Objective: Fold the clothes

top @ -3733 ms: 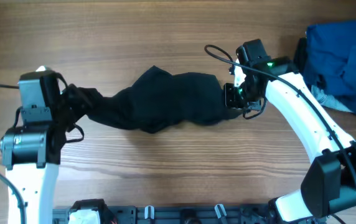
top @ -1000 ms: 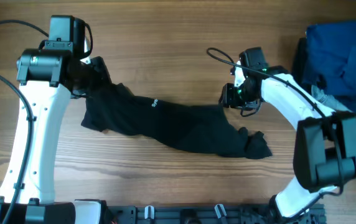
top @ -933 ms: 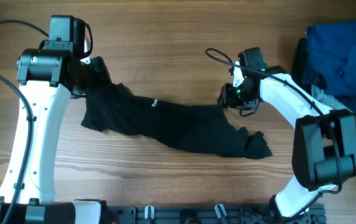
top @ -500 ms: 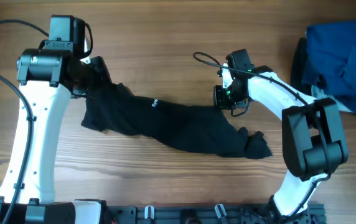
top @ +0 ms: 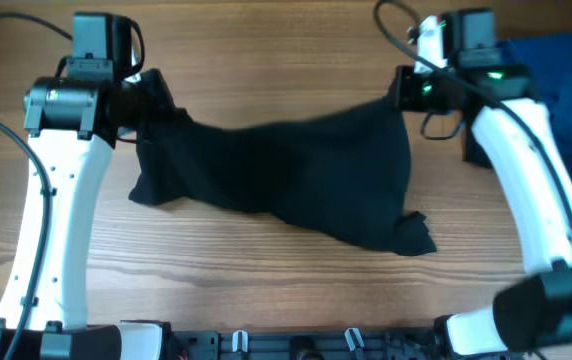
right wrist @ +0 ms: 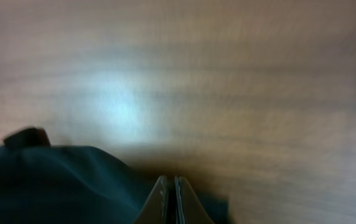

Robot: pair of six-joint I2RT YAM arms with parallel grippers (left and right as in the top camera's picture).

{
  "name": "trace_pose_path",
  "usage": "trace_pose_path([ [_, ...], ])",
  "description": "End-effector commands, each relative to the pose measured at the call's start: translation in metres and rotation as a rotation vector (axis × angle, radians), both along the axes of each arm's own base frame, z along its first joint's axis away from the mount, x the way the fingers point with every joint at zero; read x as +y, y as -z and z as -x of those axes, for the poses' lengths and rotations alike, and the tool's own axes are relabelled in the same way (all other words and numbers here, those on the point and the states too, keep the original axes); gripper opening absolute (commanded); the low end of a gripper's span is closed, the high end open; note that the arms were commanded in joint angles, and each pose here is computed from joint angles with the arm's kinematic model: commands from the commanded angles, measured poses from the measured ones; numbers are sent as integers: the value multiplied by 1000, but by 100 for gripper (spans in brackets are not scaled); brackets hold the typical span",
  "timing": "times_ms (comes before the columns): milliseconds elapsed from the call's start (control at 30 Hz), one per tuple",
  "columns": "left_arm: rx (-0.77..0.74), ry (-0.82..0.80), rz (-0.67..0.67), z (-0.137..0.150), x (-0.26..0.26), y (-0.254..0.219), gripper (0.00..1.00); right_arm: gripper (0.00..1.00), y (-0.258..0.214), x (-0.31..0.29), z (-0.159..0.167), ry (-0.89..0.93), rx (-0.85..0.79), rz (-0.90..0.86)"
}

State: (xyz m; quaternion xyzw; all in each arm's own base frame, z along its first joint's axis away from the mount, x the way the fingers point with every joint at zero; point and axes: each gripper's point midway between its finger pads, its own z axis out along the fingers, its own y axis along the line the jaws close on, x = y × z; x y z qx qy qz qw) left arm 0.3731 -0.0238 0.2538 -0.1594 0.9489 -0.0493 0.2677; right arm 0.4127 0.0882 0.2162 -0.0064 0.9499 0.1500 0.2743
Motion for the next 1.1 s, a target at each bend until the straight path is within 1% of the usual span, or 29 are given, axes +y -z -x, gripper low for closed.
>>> trace_pose_path([
  [0,-164,8,-60,-9,8,-56,4,4,-29,-18,3,20,-81,64],
  [167,-315,-71,-137,-8,28,-115,4,4,-59,-35,9,62,-157,58],
  [267,-424,-80,-191,-3,36,-156,4,4,-97,-54,13,110,-241,53],
  [333,-477,-86,-183,3,36,-176,4,5,-112,-61,23,126,-258,47],
  [367,-481,-69,-161,7,32,-178,4,4,-113,-62,29,130,-248,46],
  [467,-394,-12,-73,18,15,-159,4,4,-96,-62,51,149,-133,37],
  [533,-275,-3,-36,28,10,-133,4,4,-80,-62,65,154,-46,36],
  [600,-142,-3,-36,38,10,-105,4,4,-59,-62,82,166,56,34],
  [700,14,-28,-33,47,10,-70,4,4,-25,-61,104,171,198,39],
  [833,164,-34,-42,46,10,-28,4,4,23,-56,128,172,355,16],
  [967,255,-32,-51,40,10,0,4,4,75,-44,153,150,507,-42],
  [1000,271,-31,-53,37,10,6,4,12,88,-42,161,150,550,-49],
  [1067,274,-31,-54,33,9,9,4,21,100,-42,169,150,583,-47],
])
